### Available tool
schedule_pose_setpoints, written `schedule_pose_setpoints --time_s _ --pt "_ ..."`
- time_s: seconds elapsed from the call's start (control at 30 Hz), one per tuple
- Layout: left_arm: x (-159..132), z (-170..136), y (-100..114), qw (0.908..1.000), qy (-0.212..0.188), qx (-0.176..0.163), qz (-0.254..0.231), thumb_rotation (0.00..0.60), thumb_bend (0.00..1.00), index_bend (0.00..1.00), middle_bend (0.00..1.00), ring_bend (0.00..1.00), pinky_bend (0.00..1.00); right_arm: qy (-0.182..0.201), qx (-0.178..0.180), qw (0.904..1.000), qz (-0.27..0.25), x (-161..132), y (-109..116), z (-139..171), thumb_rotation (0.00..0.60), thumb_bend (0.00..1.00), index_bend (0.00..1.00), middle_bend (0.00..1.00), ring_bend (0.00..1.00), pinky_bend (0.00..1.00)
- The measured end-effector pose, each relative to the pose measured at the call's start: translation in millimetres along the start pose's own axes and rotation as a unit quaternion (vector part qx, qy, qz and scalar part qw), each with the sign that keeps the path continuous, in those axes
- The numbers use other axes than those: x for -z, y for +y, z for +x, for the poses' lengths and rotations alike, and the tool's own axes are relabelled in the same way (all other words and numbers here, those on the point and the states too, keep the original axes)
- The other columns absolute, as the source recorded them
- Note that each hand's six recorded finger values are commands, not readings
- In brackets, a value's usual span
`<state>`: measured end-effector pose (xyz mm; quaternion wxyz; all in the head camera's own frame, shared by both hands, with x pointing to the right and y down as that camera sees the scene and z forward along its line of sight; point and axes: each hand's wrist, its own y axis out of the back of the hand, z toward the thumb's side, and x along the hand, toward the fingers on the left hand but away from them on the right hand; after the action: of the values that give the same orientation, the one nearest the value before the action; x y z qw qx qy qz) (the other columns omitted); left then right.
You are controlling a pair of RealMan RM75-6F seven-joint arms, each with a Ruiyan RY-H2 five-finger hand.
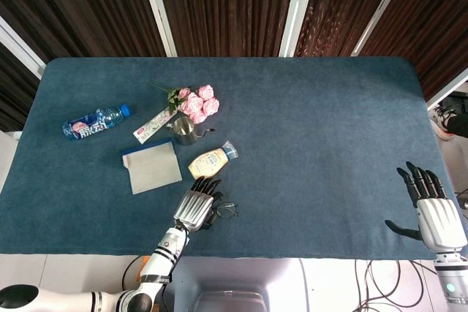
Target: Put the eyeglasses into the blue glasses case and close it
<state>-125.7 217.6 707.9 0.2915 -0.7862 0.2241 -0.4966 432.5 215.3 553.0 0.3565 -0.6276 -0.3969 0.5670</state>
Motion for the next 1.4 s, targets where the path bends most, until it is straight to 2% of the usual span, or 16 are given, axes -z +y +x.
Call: schedule_pose_setpoints --time_s 0.27,0.73,1.03,1.4 --pt "1.7 1.3 -4.5 0.9998 0.005 0.017 0.007 0.600 0.39 0.43 0.08 0.00 0.04 0.002 0.000 1.0000 -0.001 -0.4 0.0 0.5 0.600 0.18 0.00 0.00 0.00 0.00" --pt "3.8 -3.6 -7.8 0.9992 0.003 0.033 0.021 0.600 0.39 0.50 0.10 0.02 0.04 0.003 -0.001 1.0000 0.000 -1.3 -0.7 1.2 0.600 0.18 0.00 0.00 0.00 0.00" --pt "3.1 -2.7 -7.5 0.9993 0.001 0.030 0.020 0.600 0.39 0.54 0.11 0.02 0.04 0.004 -0.003 1.0000 0.002 -1.9 -1.7 1.2 0.600 0.18 0.00 0.00 0.00 0.00" --pt "1.3 -2.0 -7.3 0.9995 -0.004 0.023 0.022 0.600 0.39 0.69 0.17 0.06 0.04 0.004 -0.005 1.0000 0.004 -2.4 -2.7 1.4 0.600 0.18 0.00 0.00 0.00 0.00"
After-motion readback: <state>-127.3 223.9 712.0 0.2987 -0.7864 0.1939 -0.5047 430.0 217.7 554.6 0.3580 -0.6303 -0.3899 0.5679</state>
